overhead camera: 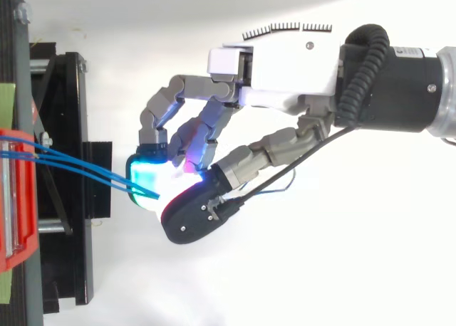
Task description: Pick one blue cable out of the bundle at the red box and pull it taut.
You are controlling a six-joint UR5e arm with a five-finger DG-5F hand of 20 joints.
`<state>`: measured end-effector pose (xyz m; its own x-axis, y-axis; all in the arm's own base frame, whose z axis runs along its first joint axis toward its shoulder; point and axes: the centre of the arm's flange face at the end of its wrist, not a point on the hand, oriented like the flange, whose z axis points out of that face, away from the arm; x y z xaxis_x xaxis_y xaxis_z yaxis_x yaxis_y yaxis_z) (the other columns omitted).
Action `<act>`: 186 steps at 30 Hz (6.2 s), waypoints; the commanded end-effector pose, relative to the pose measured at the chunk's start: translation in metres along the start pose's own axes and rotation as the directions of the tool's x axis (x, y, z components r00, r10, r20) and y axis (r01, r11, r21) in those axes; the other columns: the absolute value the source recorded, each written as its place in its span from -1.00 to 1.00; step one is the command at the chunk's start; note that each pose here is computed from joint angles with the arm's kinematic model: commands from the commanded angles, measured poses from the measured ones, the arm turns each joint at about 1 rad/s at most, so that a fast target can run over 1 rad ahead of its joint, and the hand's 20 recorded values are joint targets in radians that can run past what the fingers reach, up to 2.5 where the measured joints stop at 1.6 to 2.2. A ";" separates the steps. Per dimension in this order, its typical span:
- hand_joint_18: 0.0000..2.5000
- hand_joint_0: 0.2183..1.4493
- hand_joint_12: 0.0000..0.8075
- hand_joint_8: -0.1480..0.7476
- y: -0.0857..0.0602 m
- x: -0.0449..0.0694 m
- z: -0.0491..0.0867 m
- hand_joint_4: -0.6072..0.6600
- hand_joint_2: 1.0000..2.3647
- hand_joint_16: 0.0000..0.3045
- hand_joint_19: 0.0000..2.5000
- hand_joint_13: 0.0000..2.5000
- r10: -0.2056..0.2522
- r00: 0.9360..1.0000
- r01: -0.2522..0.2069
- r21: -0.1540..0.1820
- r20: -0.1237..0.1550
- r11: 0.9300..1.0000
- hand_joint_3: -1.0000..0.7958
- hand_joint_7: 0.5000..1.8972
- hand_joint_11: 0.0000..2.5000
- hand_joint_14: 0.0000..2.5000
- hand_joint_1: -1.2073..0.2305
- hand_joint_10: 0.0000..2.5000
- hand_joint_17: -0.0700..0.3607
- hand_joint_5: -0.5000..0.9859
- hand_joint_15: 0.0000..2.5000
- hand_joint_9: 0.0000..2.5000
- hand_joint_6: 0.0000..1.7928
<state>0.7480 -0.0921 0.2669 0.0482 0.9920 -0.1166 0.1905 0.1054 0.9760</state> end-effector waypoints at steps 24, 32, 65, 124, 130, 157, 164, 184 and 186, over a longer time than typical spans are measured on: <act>-0.56 -0.33 -0.08 0.17 0.000 0.002 0.000 0.04 -0.98 -0.67 -0.75 -0.53 0.001 1.000 -0.001 0.000 -0.002 1.000 -0.07 -0.61 -0.15 -0.99 -0.43 -1.00 -0.15 -0.57 -0.77 -0.28 0.00; -0.57 -0.36 -0.10 0.15 0.001 0.002 0.000 0.08 -0.98 -0.68 -0.74 -0.54 0.003 1.000 -0.003 -0.002 -0.003 1.000 -0.19 -0.63 -0.15 -0.99 -0.44 -1.00 -0.16 -0.58 -0.77 -0.30 0.03; -0.53 -0.26 -0.12 0.14 0.001 0.011 0.000 0.00 -1.00 -0.69 -0.78 -0.50 0.171 0.985 -0.171 0.003 -0.020 0.985 -0.44 -0.50 -0.13 -0.99 -0.46 -1.00 -0.18 -0.54 -0.79 -0.24 0.05; -0.60 -0.40 -0.11 0.05 0.001 0.015 0.000 -0.15 -0.99 -0.68 -0.72 -0.53 0.264 0.964 -0.264 0.015 -0.040 0.964 -0.31 -0.47 -0.17 -0.99 -0.23 -1.00 -0.17 -0.53 -0.76 -0.23 -0.02; -0.61 -0.40 -0.11 0.05 -0.001 0.015 0.000 -0.13 -0.98 -0.68 -0.73 -0.53 0.263 0.964 -0.262 0.016 -0.039 0.965 -0.25 -0.47 -0.17 -0.99 -0.22 -0.99 -0.17 -0.52 -0.76 -0.23 -0.03; -0.58 -0.42 -0.01 0.14 0.001 0.015 0.000 -0.01 -0.99 -0.64 -0.73 -0.51 0.251 0.967 -0.251 0.013 -0.042 0.968 -0.16 -0.49 -0.18 -0.99 -0.14 -1.00 -0.10 -0.52 -0.77 -0.21 -0.02; -0.59 -0.42 -0.01 0.15 0.000 0.016 0.000 -0.01 -0.99 -0.63 -0.72 -0.51 0.251 0.967 -0.250 0.015 -0.043 0.968 -0.17 -0.51 -0.19 -0.99 -0.09 -1.00 -0.09 -0.52 -0.76 -0.21 -0.02; -0.63 -0.43 -0.02 0.14 0.001 0.015 0.000 0.00 -0.99 -0.64 -0.70 -0.53 0.250 0.967 -0.250 0.011 -0.042 0.968 -0.20 -0.50 -0.20 -0.99 0.10 -0.99 -0.10 -0.52 -0.76 -0.22 -0.06; -0.63 -0.45 -0.02 0.16 0.000 0.016 0.000 0.00 -0.99 -0.63 -0.71 -0.53 0.249 0.967 -0.249 0.015 -0.043 0.968 -0.22 -0.49 -0.19 -0.99 0.10 -1.00 -0.09 -0.52 -0.76 -0.22 -0.06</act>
<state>0.7486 -0.0772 0.2654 0.0533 0.9889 0.1385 0.1862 -0.1462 0.9716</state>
